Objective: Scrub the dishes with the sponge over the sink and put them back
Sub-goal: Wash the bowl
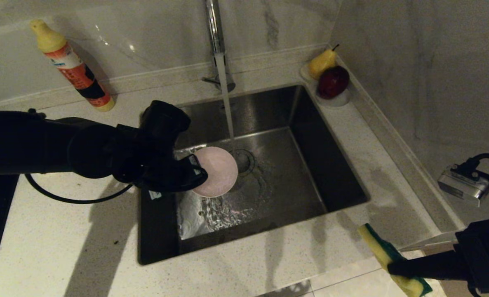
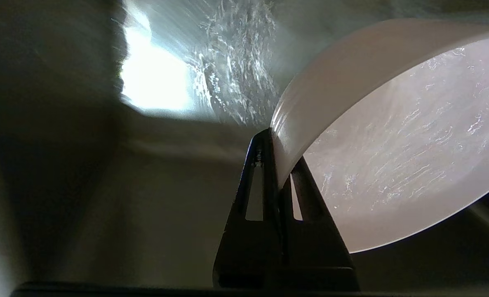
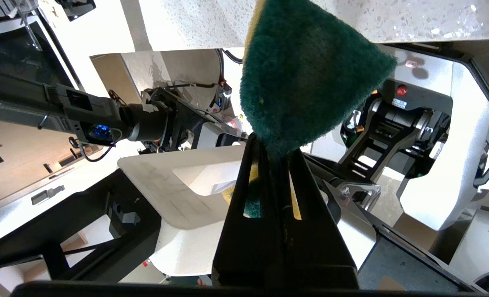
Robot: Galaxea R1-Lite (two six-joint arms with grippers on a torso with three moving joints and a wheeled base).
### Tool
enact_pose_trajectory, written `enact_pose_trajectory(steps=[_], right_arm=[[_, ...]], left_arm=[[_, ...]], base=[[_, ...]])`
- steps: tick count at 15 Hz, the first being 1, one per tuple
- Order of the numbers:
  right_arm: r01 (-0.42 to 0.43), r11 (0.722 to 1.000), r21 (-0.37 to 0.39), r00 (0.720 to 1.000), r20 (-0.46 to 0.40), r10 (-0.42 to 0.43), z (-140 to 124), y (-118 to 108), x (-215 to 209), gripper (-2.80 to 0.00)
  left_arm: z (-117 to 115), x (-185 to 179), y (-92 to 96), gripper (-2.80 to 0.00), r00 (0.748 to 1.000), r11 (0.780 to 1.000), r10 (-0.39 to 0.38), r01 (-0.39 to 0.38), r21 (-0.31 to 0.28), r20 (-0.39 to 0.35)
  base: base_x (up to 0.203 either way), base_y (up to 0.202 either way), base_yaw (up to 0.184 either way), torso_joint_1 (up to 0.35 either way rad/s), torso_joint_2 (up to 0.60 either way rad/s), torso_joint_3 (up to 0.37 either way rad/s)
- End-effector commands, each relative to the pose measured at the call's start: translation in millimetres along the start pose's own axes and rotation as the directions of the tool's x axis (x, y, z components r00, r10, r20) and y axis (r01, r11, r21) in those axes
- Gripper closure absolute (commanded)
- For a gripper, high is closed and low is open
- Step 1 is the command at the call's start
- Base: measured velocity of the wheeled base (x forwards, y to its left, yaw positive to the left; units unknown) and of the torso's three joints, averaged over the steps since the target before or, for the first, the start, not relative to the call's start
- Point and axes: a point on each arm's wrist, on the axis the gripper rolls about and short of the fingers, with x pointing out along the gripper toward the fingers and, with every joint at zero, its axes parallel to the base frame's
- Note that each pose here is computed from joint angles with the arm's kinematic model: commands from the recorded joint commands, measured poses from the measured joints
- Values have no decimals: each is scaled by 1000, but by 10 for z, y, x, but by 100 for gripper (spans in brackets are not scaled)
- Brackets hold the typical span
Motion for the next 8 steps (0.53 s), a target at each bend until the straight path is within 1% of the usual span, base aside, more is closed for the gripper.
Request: enact_pose_trajectory(steps=[1,2,3,4,6,8], right_arm=[[1,1000,6,1000,-9,-1,0,-8,16,0],[3,1000,10,1000,-12,-2,3,-13,26,0],[2,1000,11,1000,-15,-2,2,-16,32,0],[1,1000,8,1000,-10,-1,1,-9,19,0],[0,1000,5,1000,-1,0,-5,4,-8,0],[1,1000,2,1000,3,-1,-4,7,-13,0]], left_arm=[[74,-281,76,0,983,997,52,-61,46,177],[117,-402,87,0,969,996,20,-41,81,245],[156,-495,93,0,950,991,-15,-27,129,311],[182,-545,100,0,928,984,-26,-42,174,373],[254,-572,111,0,862,964,8,-142,226,506],[301,-599,138,0,800,946,-2,-194,262,600]], base=[[0,0,0,0,0,0],[0,0,0,0,0,0],[0,0,0,0,0,0],[0,0,0,0,0,0],[0,0,0,0,0,0],[0,0,0,0,0,0]])
